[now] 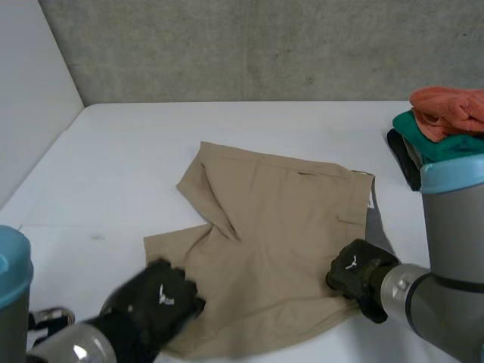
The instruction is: Fold the laundry.
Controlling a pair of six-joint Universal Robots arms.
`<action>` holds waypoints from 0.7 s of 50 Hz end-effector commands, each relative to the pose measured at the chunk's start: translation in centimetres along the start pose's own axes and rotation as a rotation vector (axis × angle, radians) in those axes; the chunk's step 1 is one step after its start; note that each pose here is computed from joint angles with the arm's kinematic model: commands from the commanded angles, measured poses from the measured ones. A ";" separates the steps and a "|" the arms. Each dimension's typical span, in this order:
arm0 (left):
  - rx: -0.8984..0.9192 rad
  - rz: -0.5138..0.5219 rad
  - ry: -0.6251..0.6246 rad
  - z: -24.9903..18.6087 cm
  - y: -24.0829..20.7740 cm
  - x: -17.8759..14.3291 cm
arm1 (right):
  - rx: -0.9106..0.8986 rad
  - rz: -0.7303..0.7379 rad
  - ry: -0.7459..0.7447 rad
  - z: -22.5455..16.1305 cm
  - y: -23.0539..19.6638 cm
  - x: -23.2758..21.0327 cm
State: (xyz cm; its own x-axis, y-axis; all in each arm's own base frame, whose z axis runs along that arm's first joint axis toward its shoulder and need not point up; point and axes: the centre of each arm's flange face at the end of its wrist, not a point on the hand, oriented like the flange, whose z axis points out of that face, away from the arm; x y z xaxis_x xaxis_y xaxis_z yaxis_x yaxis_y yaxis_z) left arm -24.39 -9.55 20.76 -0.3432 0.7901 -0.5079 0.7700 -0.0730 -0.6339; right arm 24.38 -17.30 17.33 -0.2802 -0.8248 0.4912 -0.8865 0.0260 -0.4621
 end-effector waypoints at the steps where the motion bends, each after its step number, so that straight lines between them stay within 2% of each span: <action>1: 0.215 -0.030 -0.284 3.8 -1.9 -4.8 | 0.050 -0.008 0.052 1.3 0.1 -0.4; 5: 0.282 -0.045 -0.373 6.8 -2.2 -7.0 | 0.057 -0.008 0.062 1.8 0.1 -0.4; 11: 0.286 -0.099 -0.405 12.2 -1.6 -10.4 | 0.074 -0.009 0.077 2.5 0.0 -0.3; 16: 0.286 -0.140 -0.322 17.5 0.0 -13.0 | 0.091 -0.010 0.100 2.9 -0.1 -0.1; 24: 0.253 -0.171 -0.262 22.8 1.6 -15.9 | 0.103 0.007 0.117 3.7 0.0 0.0; 35: 0.251 -0.187 -0.189 26.0 3.5 -15.9 | 0.101 0.027 0.117 4.6 0.2 0.0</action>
State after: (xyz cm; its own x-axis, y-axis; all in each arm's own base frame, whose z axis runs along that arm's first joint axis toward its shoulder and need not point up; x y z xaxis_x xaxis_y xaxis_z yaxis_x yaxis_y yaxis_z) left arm -30.03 -37.65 12.71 -0.5934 0.6524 -0.4715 0.5463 -0.1037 -0.8311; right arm 25.84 -19.73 14.12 -0.3466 -0.7532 0.5591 -0.8390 -0.0177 -0.5439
